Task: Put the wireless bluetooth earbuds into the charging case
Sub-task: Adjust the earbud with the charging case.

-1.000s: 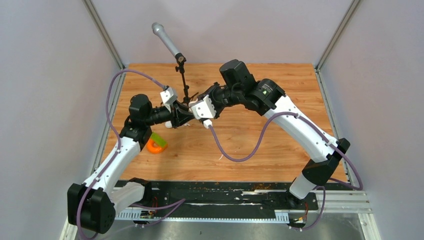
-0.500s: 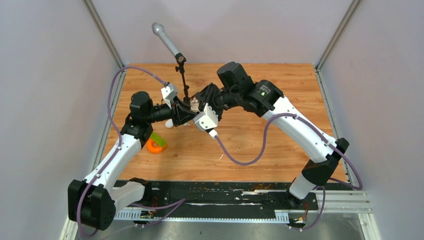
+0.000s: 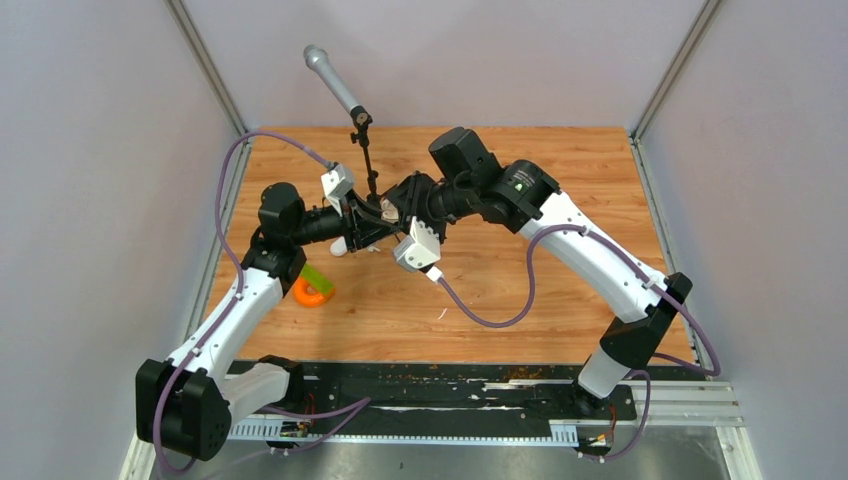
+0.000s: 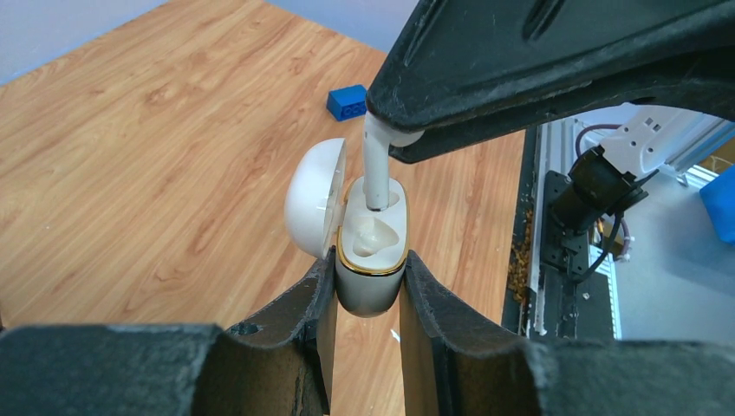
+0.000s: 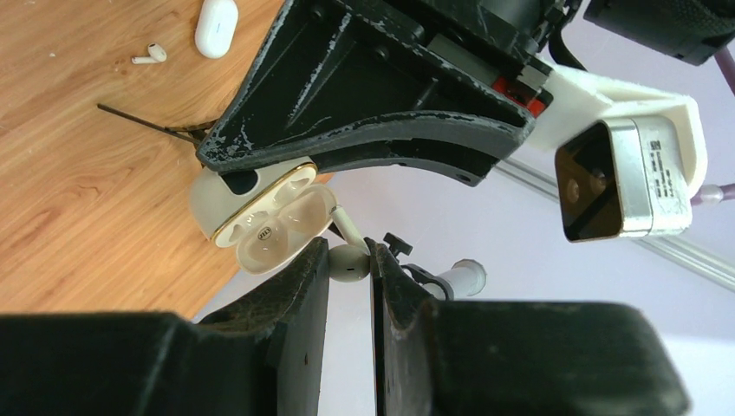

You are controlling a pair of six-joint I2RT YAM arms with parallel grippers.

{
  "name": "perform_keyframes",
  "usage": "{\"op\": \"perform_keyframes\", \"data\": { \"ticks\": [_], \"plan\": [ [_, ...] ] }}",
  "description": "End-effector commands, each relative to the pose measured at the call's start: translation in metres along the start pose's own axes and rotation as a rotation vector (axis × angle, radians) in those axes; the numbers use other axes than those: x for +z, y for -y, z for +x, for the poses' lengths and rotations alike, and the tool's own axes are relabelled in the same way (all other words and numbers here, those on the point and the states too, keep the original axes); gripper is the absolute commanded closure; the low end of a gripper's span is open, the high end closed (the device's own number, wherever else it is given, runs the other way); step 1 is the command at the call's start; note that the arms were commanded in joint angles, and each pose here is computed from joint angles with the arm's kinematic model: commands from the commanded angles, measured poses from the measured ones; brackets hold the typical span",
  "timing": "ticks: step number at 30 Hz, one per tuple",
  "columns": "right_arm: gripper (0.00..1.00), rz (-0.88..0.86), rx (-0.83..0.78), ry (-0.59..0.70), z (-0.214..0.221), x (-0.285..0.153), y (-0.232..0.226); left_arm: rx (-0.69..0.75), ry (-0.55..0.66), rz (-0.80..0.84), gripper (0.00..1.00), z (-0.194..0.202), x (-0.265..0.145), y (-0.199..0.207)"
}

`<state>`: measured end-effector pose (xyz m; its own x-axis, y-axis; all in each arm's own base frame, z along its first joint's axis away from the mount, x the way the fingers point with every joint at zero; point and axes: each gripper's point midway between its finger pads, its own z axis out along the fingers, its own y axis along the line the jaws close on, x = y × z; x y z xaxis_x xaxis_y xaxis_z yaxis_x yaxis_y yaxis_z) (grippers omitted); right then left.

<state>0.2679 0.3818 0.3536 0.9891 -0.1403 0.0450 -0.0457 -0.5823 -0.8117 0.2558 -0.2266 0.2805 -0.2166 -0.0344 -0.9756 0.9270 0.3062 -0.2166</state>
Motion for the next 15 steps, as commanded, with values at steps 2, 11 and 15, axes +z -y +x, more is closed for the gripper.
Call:
{"op": "perform_keyframes", "data": {
  "ticks": [2,11,15],
  "plan": [
    [1.00,-0.020,-0.113,0.039,-0.0090,0.0028,0.0008,0.052,0.052,0.023,0.94,-0.0253,0.0020,0.0068],
    [1.00,-0.044,-0.138,0.043,-0.0082,0.0072,-0.0040,0.053,0.057,0.022,0.94,-0.0259,0.0014,0.0078],
    [1.00,-0.044,-0.153,0.041,-0.0076,0.0087,-0.0034,0.053,0.056,0.025,0.93,-0.0254,0.0019,0.0074]
  ]
}}
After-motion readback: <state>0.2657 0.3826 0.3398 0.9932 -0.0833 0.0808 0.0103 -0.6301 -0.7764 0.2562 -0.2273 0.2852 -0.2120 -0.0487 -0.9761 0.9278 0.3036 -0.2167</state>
